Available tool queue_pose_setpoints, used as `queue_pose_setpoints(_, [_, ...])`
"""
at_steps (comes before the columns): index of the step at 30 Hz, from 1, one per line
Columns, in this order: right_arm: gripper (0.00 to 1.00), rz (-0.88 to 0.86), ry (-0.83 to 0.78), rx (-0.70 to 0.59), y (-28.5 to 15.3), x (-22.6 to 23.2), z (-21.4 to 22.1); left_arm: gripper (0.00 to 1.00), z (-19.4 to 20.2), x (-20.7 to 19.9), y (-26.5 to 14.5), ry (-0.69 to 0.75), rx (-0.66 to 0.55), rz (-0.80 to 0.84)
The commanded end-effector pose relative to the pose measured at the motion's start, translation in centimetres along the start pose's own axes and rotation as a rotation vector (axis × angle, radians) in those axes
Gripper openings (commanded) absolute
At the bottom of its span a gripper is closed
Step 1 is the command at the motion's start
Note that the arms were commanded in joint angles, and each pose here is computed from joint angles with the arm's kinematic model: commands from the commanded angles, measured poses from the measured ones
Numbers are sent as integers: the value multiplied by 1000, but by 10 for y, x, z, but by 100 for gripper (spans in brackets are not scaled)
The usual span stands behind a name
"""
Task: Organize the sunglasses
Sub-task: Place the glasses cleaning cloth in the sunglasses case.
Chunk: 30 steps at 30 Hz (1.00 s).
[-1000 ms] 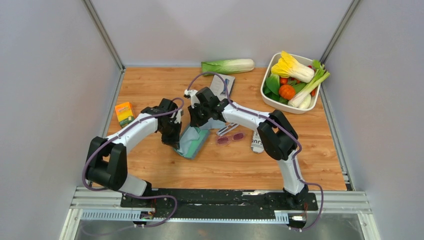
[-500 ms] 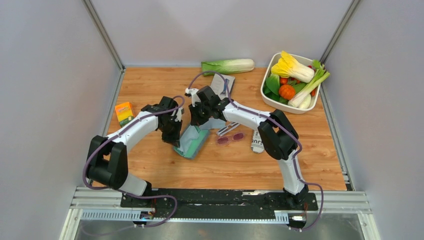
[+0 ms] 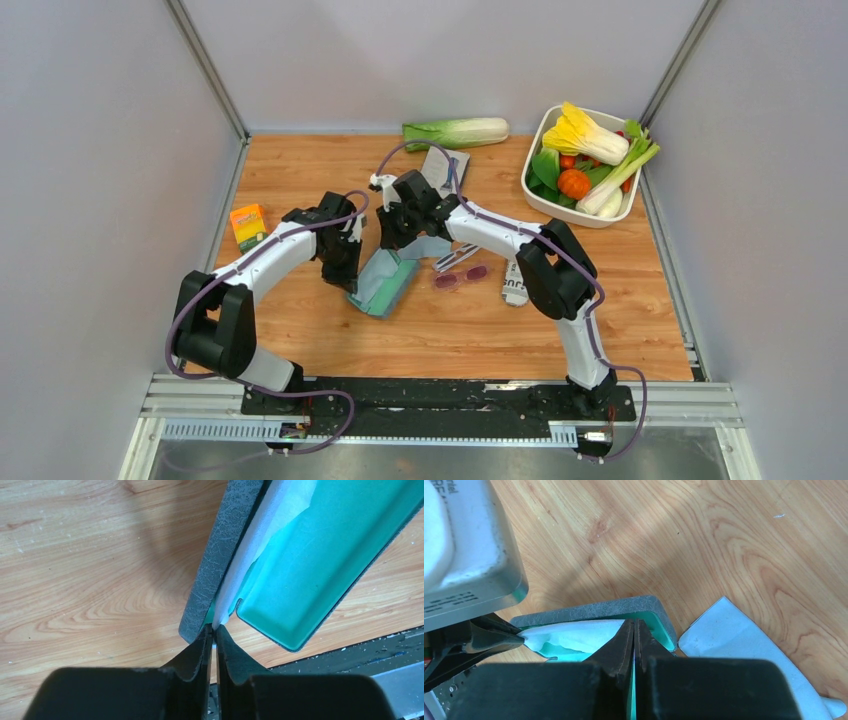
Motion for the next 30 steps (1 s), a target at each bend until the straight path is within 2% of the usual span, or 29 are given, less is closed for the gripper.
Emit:
queue_pose_setpoints(1, [3,-17,-24,-76,-8,5,-23,19,-4,0,-10,13,-26,-7])
queue_pose_setpoints(5, [6,-21,-23,-72,-8,7,-22,27,-4,0,-11,14,-29,-2])
queue_pose_setpoints(10, [16,-23,-23,-76,-9,7,-24,28,-4,0,-14,14,-43,-9])
queue_pose_setpoints(21, [18,-10,-31,-83,-17,8,-25,33,-3,-2,-33,6,-102,-27])
queue_pose_setpoints(23, [19,-7,-31,-89,-19,9,-26,33,-2,-3,-37,7,-119,-29])
queue_pose_setpoints(28, [29,13,-26,-98,-30,10,-26,35,-2,-5,-51,3,-196,-37])
queue_pose_setpoints(30, [29,31,-16,-100,-38,8,-27,37,-3,-5,-56,-2,-253,-39])
Point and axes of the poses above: each gripper's point midway between its finger pads, its own y axis out along the fingers, its own x axis along the line the jaws close on, z = x × y, the point moved 10 cm from there along -y, back along the fingers, and after that the axes turned 6 degrees about y, right-handed, at the moved point
